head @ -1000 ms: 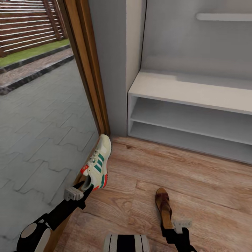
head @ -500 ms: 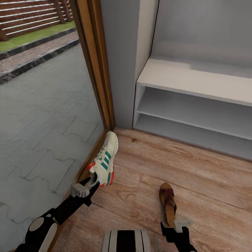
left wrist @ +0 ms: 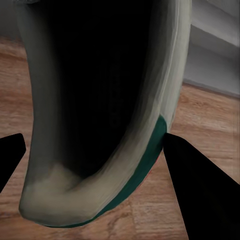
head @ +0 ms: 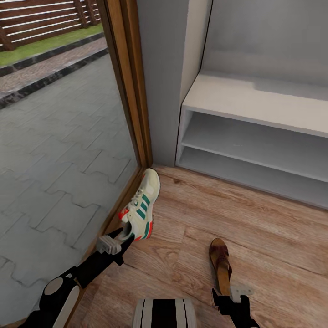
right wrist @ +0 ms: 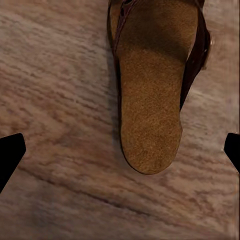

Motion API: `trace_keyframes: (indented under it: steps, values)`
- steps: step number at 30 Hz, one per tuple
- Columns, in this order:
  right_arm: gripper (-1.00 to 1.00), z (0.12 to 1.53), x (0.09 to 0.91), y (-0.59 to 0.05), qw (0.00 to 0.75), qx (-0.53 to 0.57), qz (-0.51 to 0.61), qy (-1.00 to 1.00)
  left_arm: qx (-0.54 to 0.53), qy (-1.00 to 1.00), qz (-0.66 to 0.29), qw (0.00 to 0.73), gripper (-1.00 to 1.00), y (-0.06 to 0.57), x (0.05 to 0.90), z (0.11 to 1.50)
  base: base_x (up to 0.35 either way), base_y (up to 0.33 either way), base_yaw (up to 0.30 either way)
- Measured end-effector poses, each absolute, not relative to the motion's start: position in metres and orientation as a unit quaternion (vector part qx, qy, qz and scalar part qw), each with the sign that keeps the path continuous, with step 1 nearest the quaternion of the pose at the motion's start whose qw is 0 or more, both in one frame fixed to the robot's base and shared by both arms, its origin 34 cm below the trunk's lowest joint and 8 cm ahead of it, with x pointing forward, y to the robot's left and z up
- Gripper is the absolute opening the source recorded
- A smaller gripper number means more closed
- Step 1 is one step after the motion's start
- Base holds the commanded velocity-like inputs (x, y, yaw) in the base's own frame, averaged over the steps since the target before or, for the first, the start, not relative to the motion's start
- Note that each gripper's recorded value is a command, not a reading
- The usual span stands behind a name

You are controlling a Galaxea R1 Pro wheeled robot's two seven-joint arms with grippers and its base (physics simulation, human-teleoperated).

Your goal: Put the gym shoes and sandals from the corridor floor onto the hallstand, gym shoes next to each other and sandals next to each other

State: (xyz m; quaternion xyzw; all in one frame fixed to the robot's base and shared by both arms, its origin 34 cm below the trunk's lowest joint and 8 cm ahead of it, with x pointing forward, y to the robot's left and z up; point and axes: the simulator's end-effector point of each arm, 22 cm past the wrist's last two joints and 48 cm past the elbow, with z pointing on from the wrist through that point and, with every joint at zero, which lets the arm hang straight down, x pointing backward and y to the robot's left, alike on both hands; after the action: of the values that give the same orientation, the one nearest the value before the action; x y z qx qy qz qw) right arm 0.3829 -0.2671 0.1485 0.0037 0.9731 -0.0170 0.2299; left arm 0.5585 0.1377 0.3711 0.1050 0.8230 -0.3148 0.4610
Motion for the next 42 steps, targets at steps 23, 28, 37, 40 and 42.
trace_keyframes:
  steps: [23, 28, 37, 40, 42]
  values:
    - [1.00, 0.126, 0.355, -0.280, 0.193, 0.017, -0.029, 0.981, 0.095, 0.839, -0.320, 0.430, -1.00, 0.136, 0.547, 0.336, 0.000, 0.000, 0.000]
    - [1.00, 0.120, 0.346, -0.281, 0.182, 0.017, -0.029, 0.983, 0.091, 0.844, -0.321, 0.421, -1.00, 0.135, 0.543, 0.324, 0.000, 0.000, 0.035]
    - [1.00, 0.106, 0.328, -0.281, 0.158, 0.016, -0.030, 0.987, 0.083, 0.854, -0.323, 0.400, -1.00, 0.136, 0.533, 0.301, 0.000, 0.000, 0.085]
    - [1.00, 0.102, 0.322, -0.281, 0.151, 0.016, -0.030, 0.988, 0.080, 0.857, -0.324, 0.393, -1.00, 0.135, 0.530, 0.293, 0.000, 0.000, 0.096]
    - [1.00, 0.099, 0.318, -0.281, 0.146, 0.016, -0.030, 0.989, 0.079, 0.859, -0.326, 0.387, -1.00, 0.134, 0.527, 0.288, 0.000, 0.000, 0.101]
